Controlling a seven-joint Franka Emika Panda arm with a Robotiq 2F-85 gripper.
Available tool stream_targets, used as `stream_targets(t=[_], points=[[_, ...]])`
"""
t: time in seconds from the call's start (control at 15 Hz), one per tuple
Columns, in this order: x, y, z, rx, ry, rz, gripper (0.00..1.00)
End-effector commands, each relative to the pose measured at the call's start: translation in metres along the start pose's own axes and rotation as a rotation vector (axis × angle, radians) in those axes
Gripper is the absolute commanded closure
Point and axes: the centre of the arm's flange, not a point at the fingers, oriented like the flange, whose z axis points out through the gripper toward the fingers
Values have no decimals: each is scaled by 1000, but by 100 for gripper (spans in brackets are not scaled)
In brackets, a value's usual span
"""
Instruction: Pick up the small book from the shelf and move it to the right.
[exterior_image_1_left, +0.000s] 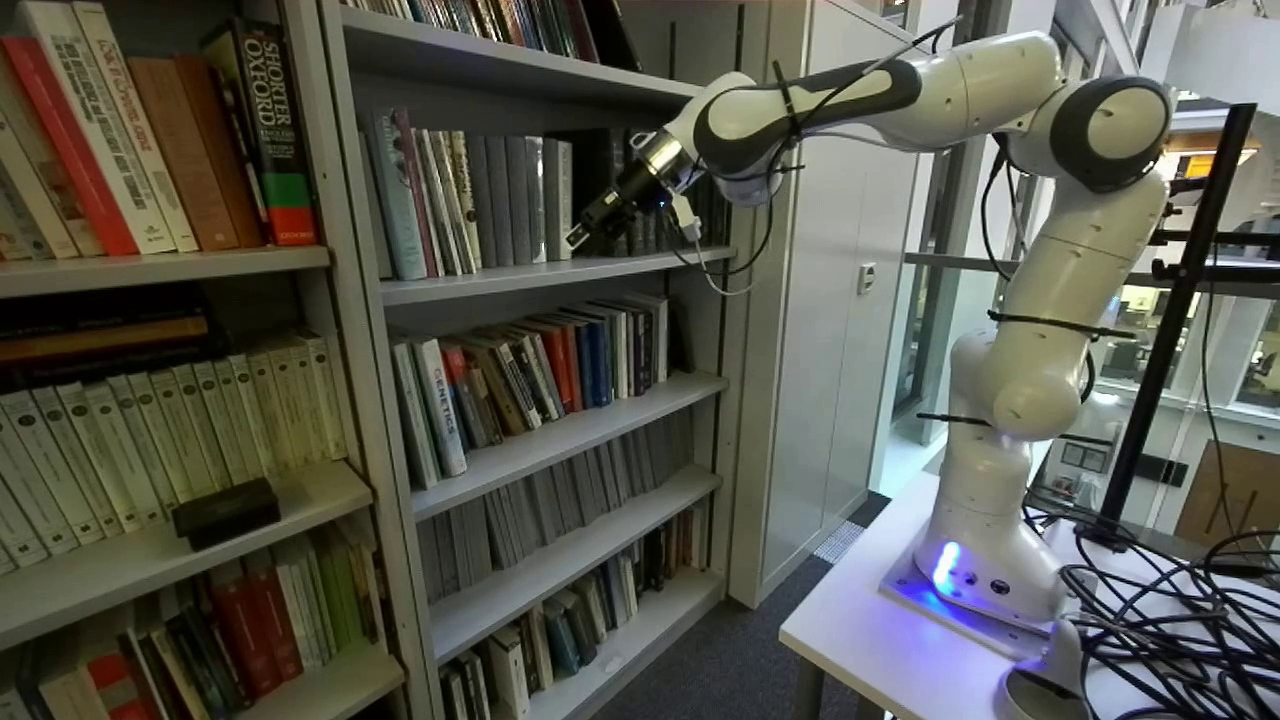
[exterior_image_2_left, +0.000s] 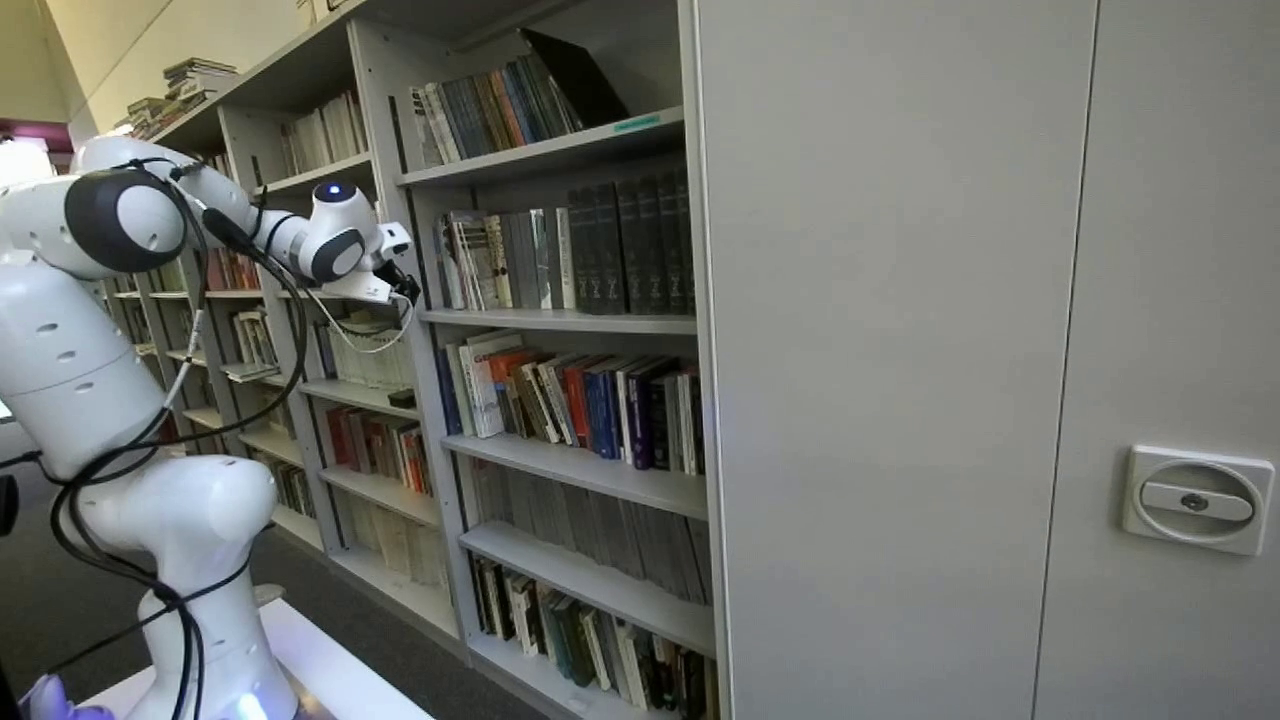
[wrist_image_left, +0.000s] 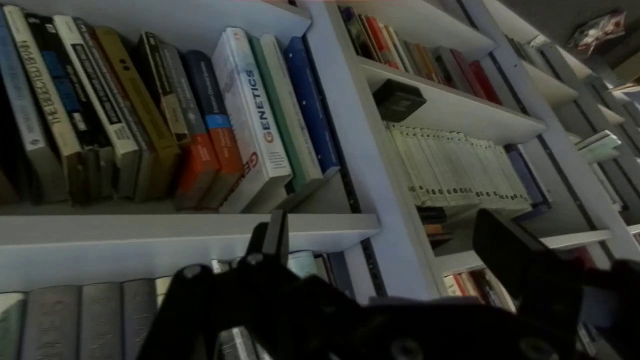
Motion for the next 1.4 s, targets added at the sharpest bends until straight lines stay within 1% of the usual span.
stream_targets(t=[0.0,0.13,0.73,0.87,1.0,1.13,1.33], points=[[1,-6,8,6,-9,-6,0],[-1,-5,13,4,-19,-5,0],[1,0,8,-4,-10,1,0],[6,2,17,-30,-10,6,0],[16,11,30,-86,-4,7,0],[28,20,40,-123,24,8,0],[54,24,55,-118,94,22,0]])
